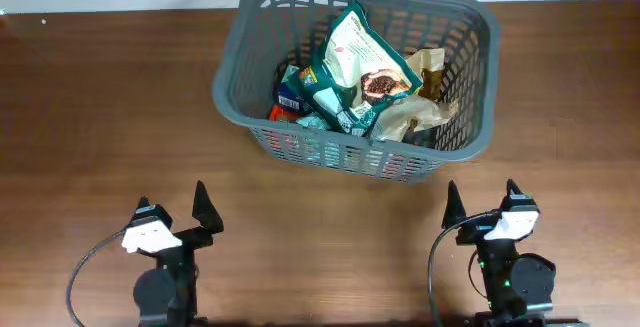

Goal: Pack container

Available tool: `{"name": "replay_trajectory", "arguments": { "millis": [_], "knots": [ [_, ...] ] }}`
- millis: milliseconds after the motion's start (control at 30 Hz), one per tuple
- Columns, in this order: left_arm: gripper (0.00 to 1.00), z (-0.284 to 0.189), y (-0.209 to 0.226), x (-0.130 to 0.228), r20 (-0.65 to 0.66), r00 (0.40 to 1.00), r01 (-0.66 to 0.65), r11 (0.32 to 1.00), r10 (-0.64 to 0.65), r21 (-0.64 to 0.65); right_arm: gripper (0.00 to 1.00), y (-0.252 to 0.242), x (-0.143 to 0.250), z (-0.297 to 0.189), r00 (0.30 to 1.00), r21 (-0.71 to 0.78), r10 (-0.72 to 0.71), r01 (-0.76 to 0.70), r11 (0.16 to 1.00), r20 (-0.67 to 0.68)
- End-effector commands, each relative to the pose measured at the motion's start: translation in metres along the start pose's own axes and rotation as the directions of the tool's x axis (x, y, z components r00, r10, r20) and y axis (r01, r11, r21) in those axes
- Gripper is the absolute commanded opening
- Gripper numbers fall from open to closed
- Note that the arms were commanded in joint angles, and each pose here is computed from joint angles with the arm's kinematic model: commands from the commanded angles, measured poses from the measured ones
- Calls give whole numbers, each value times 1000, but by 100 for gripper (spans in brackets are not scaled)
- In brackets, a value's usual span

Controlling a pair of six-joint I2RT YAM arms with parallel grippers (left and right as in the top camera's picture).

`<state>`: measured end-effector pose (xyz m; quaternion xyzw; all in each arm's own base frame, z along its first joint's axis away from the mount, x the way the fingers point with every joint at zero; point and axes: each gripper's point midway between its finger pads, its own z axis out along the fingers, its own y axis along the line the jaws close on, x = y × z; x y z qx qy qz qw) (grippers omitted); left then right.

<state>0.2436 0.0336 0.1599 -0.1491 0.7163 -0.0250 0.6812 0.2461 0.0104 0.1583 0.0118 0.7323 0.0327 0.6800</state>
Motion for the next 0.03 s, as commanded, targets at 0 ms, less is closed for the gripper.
{"name": "replay_trajectory", "arguments": {
  "millis": [0],
  "knots": [
    [99, 0, 0, 2, -1, 1000, -19, 1000, 19, 6, 99, 1, 3, 0, 1000, -5, -8, 8, 1000, -6]
  ]
}}
